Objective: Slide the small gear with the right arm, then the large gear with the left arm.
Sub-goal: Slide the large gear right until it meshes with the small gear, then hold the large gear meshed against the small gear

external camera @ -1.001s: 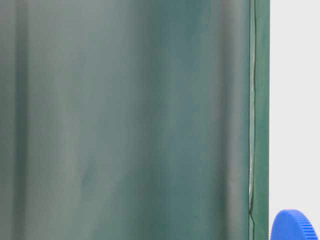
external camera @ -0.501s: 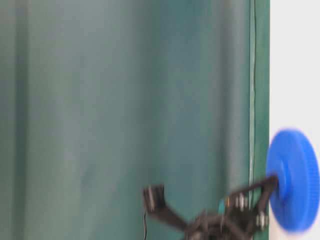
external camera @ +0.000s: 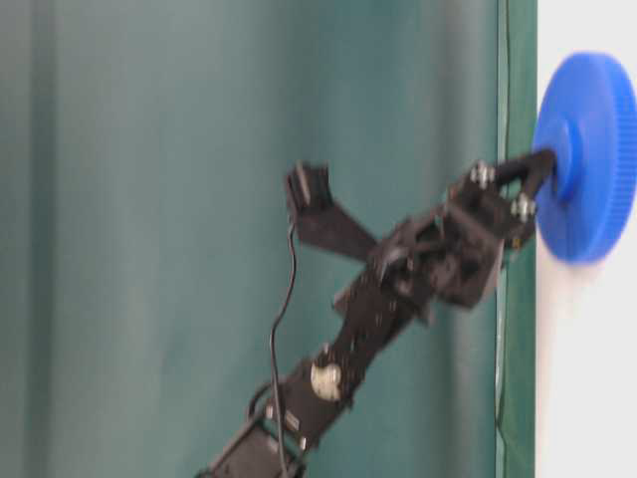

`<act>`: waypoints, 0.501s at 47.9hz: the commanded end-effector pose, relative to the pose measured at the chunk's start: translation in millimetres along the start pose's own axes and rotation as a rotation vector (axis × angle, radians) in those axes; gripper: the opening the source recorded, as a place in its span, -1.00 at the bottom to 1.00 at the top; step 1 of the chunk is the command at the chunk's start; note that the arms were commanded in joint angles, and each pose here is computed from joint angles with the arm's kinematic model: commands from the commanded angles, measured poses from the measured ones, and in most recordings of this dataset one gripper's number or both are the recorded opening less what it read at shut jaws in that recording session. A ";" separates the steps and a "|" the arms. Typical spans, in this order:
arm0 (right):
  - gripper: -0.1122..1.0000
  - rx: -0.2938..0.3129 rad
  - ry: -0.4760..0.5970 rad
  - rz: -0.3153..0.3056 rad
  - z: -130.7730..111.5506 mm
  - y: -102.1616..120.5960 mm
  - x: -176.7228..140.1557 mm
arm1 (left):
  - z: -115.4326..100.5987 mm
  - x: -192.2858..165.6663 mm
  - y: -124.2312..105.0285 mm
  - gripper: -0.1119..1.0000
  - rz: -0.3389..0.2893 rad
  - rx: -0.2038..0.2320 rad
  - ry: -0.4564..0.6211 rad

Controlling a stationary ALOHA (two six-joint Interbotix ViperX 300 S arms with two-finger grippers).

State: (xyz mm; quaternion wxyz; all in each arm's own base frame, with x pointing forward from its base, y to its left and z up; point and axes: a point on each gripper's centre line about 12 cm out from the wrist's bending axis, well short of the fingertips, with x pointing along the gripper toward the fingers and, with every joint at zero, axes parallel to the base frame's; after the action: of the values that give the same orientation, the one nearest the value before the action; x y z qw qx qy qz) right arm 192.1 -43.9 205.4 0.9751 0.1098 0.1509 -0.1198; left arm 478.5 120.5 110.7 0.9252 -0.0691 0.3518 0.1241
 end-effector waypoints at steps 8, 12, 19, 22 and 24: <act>0.14 -0.010 -0.023 0.008 5.3 1.6 -0.9 | 28.0 22.3 -30.2 -0.81 -0.043 0.036 -0.016; 0.14 -0.010 -0.026 0.008 5.8 1.6 -1.5 | 32.3 28.7 -38.3 -0.81 -0.053 0.050 -0.010; 0.15 -0.010 -0.028 0.008 5.7 1.6 -2.0 | 35.3 31.4 -41.3 -0.81 -0.055 0.056 0.009; 0.14 -0.009 -0.026 0.008 5.1 1.5 -2.0 | 33.5 30.1 -40.2 -0.81 -0.053 0.056 0.021; 0.15 -0.009 -0.028 0.009 5.2 1.6 -2.0 | 32.3 28.9 -39.2 -0.81 -0.052 0.055 0.024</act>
State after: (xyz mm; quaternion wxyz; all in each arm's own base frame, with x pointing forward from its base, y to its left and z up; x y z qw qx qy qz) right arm 190.1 -43.3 207.1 0.9766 0.1061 0.1446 -0.1187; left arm 533.0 100.6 112.2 0.9269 -0.0564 0.3590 0.0942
